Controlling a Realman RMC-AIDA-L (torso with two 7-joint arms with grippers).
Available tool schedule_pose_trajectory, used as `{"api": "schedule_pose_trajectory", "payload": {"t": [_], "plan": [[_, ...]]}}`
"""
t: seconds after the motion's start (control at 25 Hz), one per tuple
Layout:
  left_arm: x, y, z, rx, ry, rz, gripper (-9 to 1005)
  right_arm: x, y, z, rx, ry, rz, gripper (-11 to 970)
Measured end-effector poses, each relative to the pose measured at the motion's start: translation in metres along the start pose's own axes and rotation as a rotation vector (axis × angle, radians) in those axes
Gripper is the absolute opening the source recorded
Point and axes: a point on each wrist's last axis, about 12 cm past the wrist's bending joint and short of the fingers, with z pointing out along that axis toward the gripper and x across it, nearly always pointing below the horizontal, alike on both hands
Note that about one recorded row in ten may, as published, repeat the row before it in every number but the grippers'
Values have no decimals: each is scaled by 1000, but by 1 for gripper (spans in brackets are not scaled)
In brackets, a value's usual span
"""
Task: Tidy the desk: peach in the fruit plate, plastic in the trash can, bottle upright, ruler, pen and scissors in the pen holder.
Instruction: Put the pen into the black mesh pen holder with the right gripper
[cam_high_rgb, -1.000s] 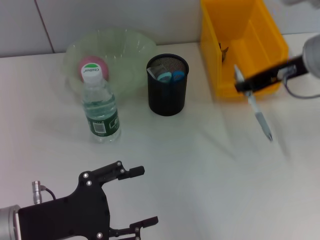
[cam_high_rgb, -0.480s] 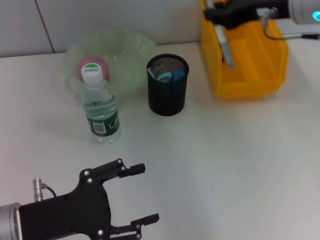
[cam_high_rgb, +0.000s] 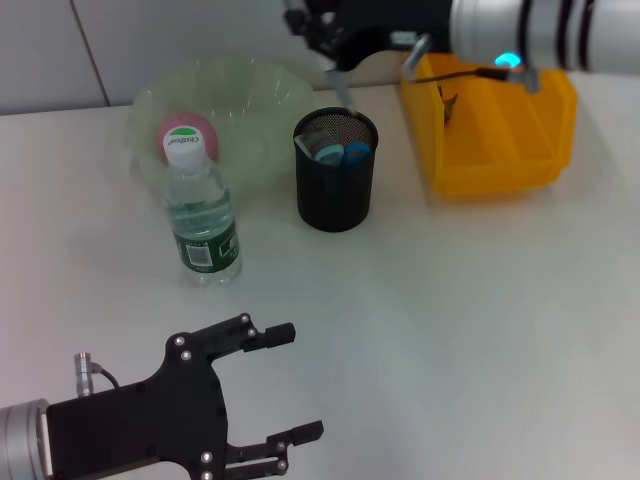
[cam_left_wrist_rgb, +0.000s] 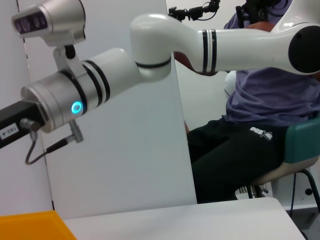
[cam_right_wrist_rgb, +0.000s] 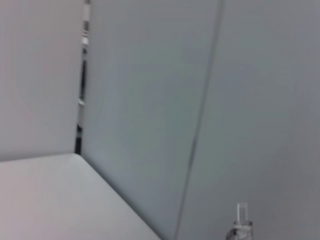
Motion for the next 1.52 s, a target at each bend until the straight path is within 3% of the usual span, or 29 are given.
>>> {"api": "schedule_pose_trajectory", "payload": {"t": [0.36,0.72,1.0,1.48,1.52], "plan": [[1,0,1,2,0,-9,781,23,5,8,-7,-113,-38,183],[3,2,2,2,4,-25,781,55,-1,3,38,-91,-24,183],[5,4,3,7,6,-35,782,78,6,1,61,-210,-15,183],[5,5,3,2,5,-32,782,97,10,0,66,-173,53,183],[5,5,3,2,5,-32,782,100,11,0,64,-167,59,217]]}}
